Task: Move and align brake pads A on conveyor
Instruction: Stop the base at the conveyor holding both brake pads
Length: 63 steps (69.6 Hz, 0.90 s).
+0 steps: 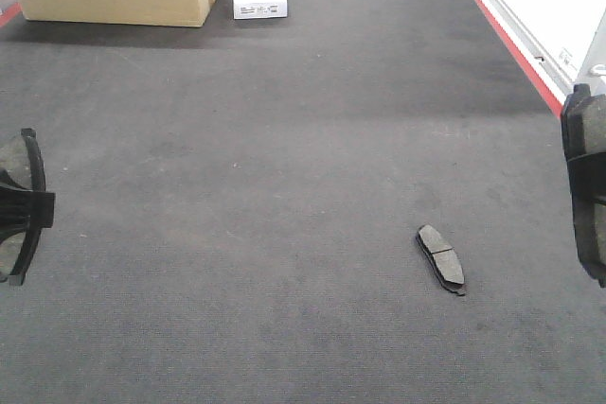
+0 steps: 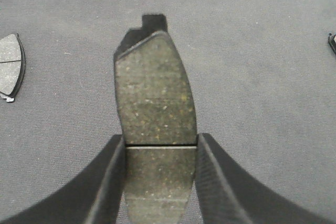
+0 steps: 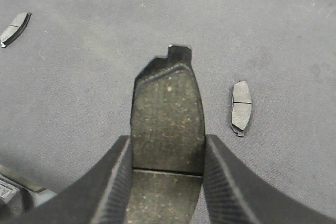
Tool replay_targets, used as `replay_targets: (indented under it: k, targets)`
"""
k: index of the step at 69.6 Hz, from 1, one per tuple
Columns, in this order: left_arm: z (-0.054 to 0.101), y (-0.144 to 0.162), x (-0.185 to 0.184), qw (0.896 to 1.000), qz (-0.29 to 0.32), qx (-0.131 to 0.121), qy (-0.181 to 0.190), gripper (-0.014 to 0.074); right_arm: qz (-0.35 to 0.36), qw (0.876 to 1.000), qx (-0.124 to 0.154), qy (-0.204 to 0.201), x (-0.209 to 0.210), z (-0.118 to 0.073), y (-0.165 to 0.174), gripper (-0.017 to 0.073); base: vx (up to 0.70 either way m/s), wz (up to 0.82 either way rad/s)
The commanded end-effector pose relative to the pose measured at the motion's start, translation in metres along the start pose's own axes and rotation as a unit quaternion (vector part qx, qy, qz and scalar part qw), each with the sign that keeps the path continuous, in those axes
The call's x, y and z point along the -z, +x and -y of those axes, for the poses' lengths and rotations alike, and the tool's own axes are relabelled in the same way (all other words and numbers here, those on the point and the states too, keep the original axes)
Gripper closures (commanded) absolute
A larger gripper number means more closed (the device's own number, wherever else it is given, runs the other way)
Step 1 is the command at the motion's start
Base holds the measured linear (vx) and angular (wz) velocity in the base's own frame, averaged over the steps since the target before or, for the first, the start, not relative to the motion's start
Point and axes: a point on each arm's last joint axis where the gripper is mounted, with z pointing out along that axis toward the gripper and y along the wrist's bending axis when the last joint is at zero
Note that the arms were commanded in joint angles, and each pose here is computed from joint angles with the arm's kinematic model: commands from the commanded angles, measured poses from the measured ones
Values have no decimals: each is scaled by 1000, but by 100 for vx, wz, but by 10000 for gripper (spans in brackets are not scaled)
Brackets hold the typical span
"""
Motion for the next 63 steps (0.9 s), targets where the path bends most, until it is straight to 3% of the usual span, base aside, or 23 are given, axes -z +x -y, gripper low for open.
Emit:
replay_targets:
  k: [1,44,63]
  targets:
    - [2,-9,10,999,50,3,20,600,57,998,6,-5,9,-1,-12,563,0,0]
    - [3,-12,11,998,63,2,28,600,57,998,6,-5,9,-1,-12,563,0,0]
    - [16,-26,-10,995,88,-4,48,600,57,998,6,-5,9,-1,-12,563,0,0]
